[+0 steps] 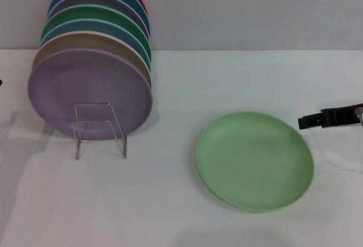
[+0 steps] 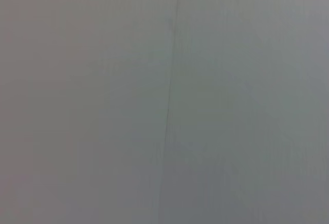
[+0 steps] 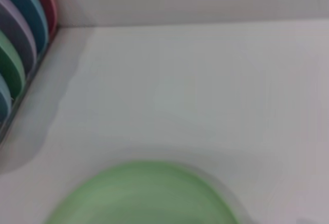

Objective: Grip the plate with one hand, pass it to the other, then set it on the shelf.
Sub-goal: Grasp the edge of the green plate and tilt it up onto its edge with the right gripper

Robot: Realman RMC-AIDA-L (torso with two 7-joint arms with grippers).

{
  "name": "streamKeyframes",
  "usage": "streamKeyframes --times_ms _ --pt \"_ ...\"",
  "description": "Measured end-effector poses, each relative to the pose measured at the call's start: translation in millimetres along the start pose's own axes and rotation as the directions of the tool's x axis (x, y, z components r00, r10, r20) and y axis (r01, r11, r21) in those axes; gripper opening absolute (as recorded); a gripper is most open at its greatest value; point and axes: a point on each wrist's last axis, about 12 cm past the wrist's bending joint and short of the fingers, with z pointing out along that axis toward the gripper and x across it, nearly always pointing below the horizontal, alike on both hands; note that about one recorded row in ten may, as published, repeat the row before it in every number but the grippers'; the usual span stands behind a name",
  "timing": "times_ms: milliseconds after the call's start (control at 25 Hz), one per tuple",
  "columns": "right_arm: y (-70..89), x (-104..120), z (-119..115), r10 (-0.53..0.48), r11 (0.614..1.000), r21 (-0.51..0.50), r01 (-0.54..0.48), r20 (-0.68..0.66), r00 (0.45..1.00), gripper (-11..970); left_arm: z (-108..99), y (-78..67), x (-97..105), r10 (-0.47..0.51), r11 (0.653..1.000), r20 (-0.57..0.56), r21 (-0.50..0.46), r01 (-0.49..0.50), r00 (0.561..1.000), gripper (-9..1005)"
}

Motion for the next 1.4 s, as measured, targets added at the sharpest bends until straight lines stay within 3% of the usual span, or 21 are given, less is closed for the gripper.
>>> streamKeyframes --times_ms 160,360,1080,1400 --pt "-12.8 1.1 1.9 0.05 0.999 0.013 -0.049 -0.061 0.997 567 0.6 -0.5 -0.5 -0.005 1.0 0.005 0.003 0.005 1.0 813" --pt "-17.4 2.8 10.3 0.067 0.998 0.025 -0.065 -0.109 0.992 568 0.7 -1.3 -0.4 -0.006 1.0 0.004 0.008 0.006 1.0 813" --pt "-12.0 7.5 42.2 0.074 0.997 -0.011 -0.077 -0.173 0.982 567 -2.0 -2.1 -0.8 -0.009 1.0 0.005 0.019 0.009 1.0 812" --pt "-11.1 8.1 44.0 0.075 0.997 -0.013 -0.079 -0.178 0.981 549 -1.6 -2.2 -1.3 -0.006 1.0 0.009 0.02 0.006 1.0 812"
